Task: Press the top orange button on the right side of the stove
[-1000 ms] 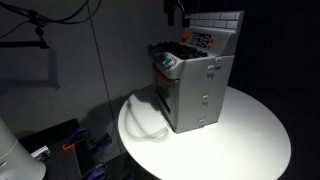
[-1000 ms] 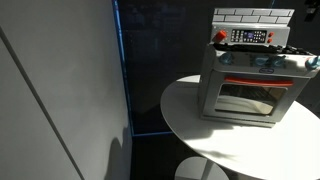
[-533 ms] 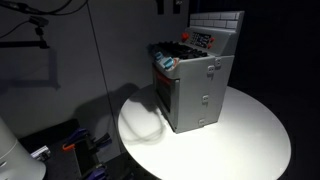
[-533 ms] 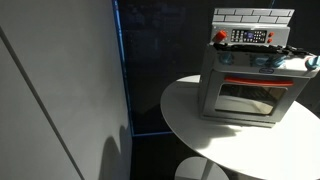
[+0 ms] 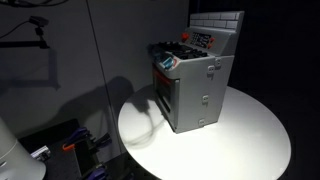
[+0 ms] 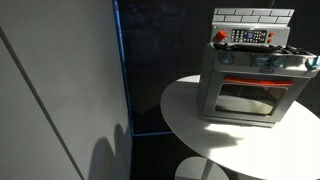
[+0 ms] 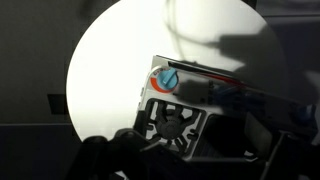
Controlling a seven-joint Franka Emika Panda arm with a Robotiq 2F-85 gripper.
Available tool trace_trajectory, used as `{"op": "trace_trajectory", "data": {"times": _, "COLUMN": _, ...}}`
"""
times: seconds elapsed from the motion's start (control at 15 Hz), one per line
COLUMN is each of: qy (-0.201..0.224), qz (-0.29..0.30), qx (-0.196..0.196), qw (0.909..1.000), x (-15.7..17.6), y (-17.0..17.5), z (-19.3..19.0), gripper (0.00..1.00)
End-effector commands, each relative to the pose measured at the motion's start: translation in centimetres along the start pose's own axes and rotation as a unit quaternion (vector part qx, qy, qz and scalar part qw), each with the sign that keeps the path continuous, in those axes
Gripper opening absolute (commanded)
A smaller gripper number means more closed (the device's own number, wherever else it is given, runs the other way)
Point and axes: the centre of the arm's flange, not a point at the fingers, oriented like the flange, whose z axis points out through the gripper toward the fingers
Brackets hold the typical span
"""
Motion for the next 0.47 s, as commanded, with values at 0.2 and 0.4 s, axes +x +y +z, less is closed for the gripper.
{"op": "trace_trajectory", "data": {"times": 0.2, "qy": 0.006, "qz": -0.001, "qx": 0.001, "qw": 1.0000, "x": -0.52, "y": -0.02, "z": -0.78, "gripper": 1.00}}
{"op": "trace_trajectory", "data": {"times": 0.4, "qy": 0.005, "qz": -0.001, "qx": 0.001, "qw": 1.0000, "x": -0.53, "y": -0.05, "z": -0.69, "gripper": 1.00}}
